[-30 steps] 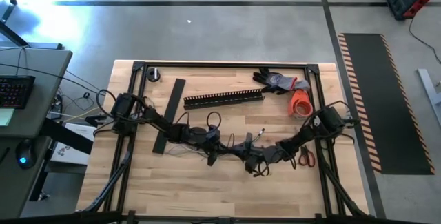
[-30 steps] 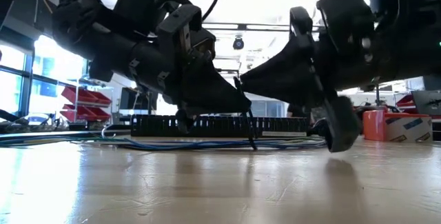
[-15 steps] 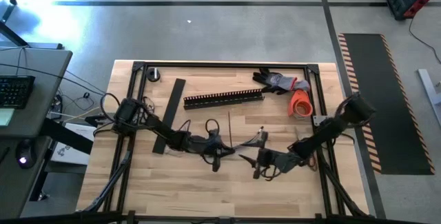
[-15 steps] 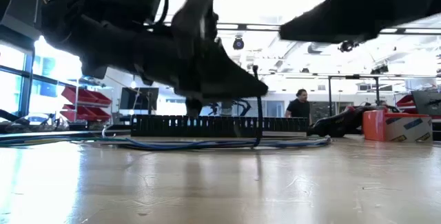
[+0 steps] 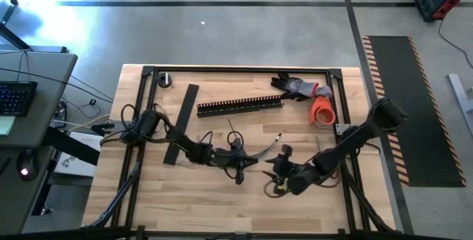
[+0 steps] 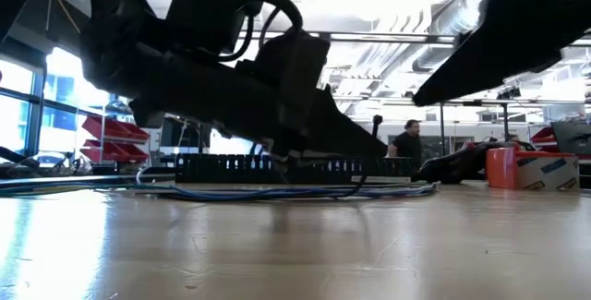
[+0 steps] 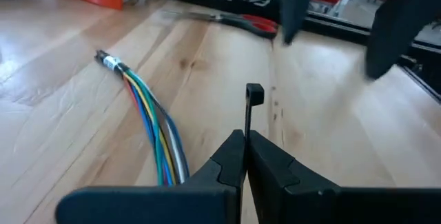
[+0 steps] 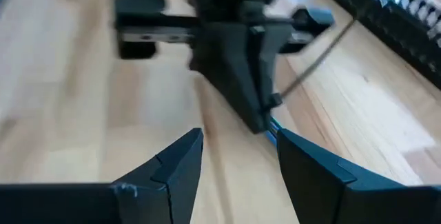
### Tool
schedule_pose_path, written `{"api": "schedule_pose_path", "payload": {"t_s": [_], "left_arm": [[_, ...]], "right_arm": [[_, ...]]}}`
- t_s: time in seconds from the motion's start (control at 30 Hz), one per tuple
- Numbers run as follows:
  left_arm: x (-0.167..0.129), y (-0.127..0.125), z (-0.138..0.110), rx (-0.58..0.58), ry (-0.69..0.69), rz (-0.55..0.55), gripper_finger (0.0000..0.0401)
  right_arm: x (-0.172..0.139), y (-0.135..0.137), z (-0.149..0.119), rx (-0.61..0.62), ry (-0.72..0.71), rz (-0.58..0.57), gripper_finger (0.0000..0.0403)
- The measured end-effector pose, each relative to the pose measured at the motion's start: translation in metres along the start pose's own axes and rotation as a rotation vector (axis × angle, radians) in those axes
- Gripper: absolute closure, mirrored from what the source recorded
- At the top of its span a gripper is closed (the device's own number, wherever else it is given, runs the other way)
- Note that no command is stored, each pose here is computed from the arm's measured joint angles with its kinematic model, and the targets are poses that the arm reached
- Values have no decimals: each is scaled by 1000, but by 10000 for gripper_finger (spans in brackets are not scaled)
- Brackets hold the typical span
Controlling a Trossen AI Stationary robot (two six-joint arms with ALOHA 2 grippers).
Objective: Ziptie cables
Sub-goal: Wrap the cables together using a zip tie
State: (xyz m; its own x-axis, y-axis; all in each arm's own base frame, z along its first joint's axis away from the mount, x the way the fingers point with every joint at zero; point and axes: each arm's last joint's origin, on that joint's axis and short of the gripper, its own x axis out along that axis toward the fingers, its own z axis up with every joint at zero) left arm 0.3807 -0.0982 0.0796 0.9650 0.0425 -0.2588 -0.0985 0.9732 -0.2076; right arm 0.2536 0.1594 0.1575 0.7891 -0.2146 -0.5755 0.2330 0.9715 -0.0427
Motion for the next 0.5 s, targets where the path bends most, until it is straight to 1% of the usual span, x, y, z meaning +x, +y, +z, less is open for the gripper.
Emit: {"api": "schedule_pose_path", "payload": {"t_s": [0.07,0.17,0.33,0.4,0.5], "left_arm": [[1,0,0,-1,-7,8,401],[1,0,0,2,-9,17,401],[-1,-5,-1,29,-17,32,401],[-4,-13,-1,55,-29,24,401],[-12,-31,3,82,-49,-35,401]], "right_arm": [[7,1,4,26,53,-51,231],[18,1,12,113,109,-108,231],[23,1,13,103,172,-161,231],[18,-1,17,118,162,-169,231],[11,-5,25,143,140,-156,231]]}}
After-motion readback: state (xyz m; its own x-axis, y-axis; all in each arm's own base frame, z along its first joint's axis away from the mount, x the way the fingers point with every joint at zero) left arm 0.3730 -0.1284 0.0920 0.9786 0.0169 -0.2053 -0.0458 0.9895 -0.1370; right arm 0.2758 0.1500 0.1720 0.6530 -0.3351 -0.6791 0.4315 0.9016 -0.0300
